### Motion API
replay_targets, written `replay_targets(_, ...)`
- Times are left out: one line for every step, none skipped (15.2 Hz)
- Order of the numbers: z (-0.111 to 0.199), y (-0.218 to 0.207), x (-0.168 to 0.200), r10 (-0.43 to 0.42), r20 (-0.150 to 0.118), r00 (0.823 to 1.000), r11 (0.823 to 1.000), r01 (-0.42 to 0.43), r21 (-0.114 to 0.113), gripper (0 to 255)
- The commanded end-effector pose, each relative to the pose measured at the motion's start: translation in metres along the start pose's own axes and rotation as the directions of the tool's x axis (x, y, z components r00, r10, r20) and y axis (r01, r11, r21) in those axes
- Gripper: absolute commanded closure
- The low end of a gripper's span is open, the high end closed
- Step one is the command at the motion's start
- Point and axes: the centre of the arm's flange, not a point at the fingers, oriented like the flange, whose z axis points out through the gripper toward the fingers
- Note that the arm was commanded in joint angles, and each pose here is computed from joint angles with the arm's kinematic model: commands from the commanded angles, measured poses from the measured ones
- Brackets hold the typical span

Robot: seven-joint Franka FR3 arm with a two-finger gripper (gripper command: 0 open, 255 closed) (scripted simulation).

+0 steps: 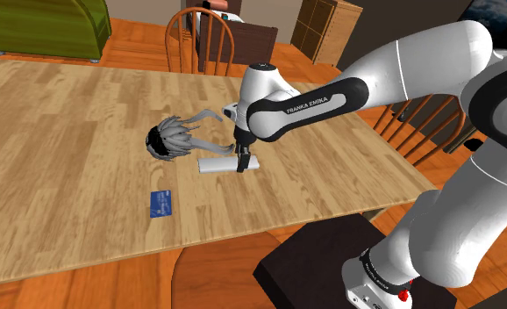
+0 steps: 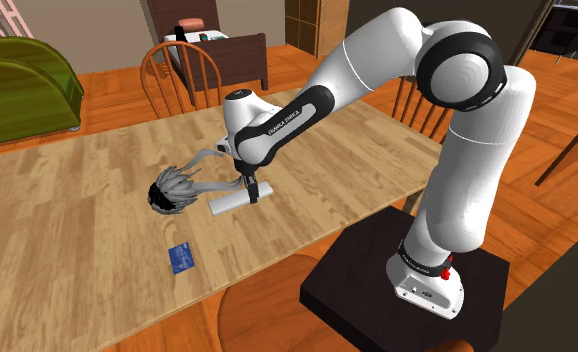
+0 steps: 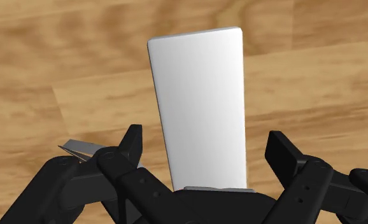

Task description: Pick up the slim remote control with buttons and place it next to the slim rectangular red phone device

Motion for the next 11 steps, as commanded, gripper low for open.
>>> replay_targets(0.0001,0.0,0.0,0.0,0.0,1.0,1.0,0.0,0.0,0)
replay_targets(0.0,0.0,0.0,0.0,0.0,1.0,1.0,0.0,0.0,0)
replay_targets(0.0,0.0,0.0,0.0,0.0,1.0,1.0,0.0,0.0,0)
replay_targets(0.0,0.0,0.0,0.0,0.0,1.0,1.0,0.0,0.0,255)
replay_targets(0.0,0.0,0.0,0.0,0.0,1.0,1.0,0.0,0.0,255)
replay_targets(0.0,0.0,0.0,0.0,0.0,1.0,1.0,0.0,0.0,255)
replay_targets(0.0,0.0,0.0,0.0,0.0,1.0,1.0,0.0,0.0,255)
replay_targets(0.0,0.0,0.0,0.0,0.0,1.0,1.0,0.0,0.0,255)
replay_targets(0.0001,0.0,0.0,0.0,0.0,1.0,1.0,0.0,0.0,255)
replay_targets(0.0001,0.0,0.0,0.0,0.0,1.0,1.0,0.0,0.0,255)
replay_targets(0.0001,0.0,0.0,0.0,0.0,1.0,1.0,0.0,0.0,255)
